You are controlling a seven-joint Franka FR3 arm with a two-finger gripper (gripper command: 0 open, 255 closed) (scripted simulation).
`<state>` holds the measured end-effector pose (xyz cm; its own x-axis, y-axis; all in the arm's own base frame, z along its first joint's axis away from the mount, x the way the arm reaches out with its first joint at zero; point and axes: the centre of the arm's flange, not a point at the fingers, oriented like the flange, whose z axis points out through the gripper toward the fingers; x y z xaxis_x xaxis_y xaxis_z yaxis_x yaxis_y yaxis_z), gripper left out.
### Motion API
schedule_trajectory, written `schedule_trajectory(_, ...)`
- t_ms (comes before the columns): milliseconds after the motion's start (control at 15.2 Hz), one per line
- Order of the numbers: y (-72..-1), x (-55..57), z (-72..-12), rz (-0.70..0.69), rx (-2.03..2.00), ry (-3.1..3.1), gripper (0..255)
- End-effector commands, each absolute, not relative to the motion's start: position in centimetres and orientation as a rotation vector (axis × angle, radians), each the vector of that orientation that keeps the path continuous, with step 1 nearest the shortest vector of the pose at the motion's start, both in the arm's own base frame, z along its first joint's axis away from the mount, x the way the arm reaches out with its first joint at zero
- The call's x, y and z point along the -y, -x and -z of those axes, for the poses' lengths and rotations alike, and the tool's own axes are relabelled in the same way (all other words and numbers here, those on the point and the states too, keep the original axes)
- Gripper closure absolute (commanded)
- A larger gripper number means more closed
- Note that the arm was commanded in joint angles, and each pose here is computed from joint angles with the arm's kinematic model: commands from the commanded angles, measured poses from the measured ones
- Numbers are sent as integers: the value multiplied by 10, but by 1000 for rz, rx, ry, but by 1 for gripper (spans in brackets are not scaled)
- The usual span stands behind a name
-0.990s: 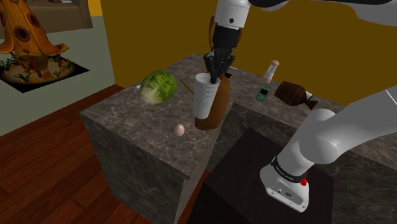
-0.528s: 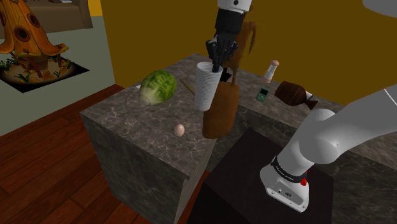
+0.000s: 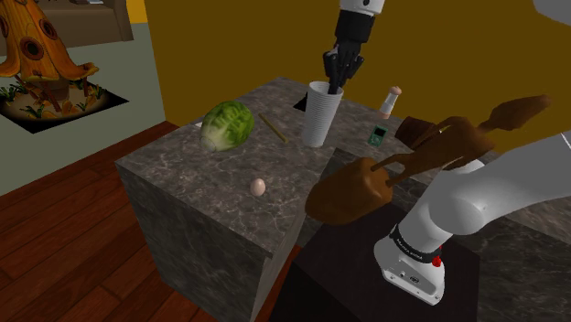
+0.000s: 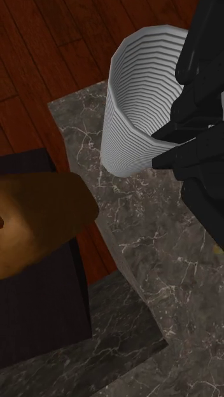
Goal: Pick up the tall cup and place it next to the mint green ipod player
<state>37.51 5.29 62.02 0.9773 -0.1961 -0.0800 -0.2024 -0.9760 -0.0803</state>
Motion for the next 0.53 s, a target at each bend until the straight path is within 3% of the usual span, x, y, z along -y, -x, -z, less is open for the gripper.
schedule_trajectory(0, -368, -29, -621, -110, -304, 3036, 255)
schedule_trajectory(462, -351, 62, -621, -110, -304, 3036, 255)
